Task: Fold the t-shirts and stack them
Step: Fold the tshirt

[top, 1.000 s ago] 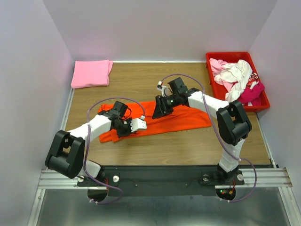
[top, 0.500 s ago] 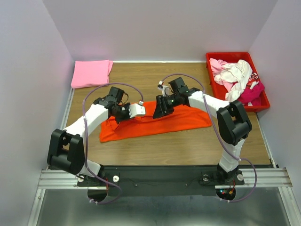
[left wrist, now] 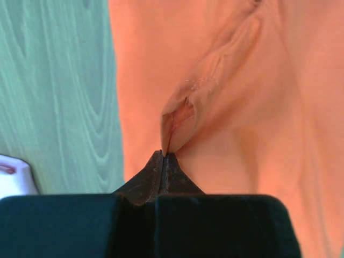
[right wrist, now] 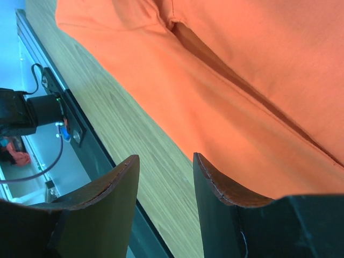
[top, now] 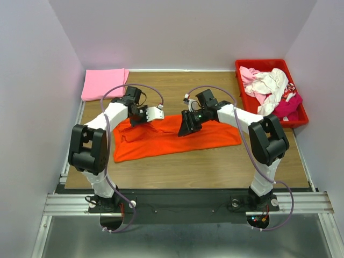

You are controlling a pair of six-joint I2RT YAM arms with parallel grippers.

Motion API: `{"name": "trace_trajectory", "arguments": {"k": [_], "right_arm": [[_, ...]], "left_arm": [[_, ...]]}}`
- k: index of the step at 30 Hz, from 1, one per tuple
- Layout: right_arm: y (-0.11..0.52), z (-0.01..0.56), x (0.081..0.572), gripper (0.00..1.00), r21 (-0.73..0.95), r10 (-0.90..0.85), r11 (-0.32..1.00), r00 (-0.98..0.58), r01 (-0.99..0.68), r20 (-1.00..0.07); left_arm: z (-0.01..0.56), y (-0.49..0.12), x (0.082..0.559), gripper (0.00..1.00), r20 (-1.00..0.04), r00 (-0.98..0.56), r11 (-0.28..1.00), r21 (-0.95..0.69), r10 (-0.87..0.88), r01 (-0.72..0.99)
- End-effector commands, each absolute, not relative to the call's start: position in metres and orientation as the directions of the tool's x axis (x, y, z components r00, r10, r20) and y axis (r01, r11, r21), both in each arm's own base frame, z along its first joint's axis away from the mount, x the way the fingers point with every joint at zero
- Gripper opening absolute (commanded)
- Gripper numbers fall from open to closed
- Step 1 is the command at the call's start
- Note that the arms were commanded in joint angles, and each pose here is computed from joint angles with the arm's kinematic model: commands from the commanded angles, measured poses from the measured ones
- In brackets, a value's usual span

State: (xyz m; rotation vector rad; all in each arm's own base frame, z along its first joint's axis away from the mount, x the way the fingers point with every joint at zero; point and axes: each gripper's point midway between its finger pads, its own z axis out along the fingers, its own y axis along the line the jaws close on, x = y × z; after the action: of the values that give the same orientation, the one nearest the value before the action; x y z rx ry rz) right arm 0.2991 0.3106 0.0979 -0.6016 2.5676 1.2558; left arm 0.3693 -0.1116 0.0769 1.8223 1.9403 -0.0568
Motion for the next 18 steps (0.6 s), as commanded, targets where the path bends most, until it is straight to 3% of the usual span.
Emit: {"name": "trace_trajectory", "arguments": {"k": [1,6,9,11,15,18], "right_arm": [[0.309,0.111,0.297,0.5,0.691,-0.274,0.53,-0.87,-0.492,-0.409],[0.307,0.109,0.296,0.5,0.691,-0.273,0.534,-0.873,-0.487,-0.403],[0.305,0.108,0.297,0.5,0.689,-0.274,0.538,-0.873,-0.486,-0.403],[0.303,0.108,0.297,0.5,0.686,-0.271,0.543,-0.874,-0.484,-0.402],[0.295,0.109,0.301,0.5,0.655,-0.275,0.563,-0.861,-0.504,-0.427],[0.28,0.108,0.307,0.5,0.6,-0.3,0.597,-0.842,-0.532,-0.448]], "left_arm": [[0.094,-0.114,0.397,0.03,-0.35,0.056,0.079,0.359,0.935,0.93],[0.094,-0.119,0.408,0.06,-0.347,0.074,0.064,0.369,0.935,0.927],[0.095,-0.121,0.412,0.13,-0.341,0.084,0.055,0.379,0.936,0.924],[0.092,-0.123,0.413,0.25,-0.339,0.09,0.047,0.377,0.936,0.925],[0.099,-0.126,0.423,0.38,-0.375,0.039,0.121,0.393,0.926,0.912],[0.115,-0.112,0.426,0.4,-0.435,-0.039,0.221,0.376,0.9,0.9]]}}
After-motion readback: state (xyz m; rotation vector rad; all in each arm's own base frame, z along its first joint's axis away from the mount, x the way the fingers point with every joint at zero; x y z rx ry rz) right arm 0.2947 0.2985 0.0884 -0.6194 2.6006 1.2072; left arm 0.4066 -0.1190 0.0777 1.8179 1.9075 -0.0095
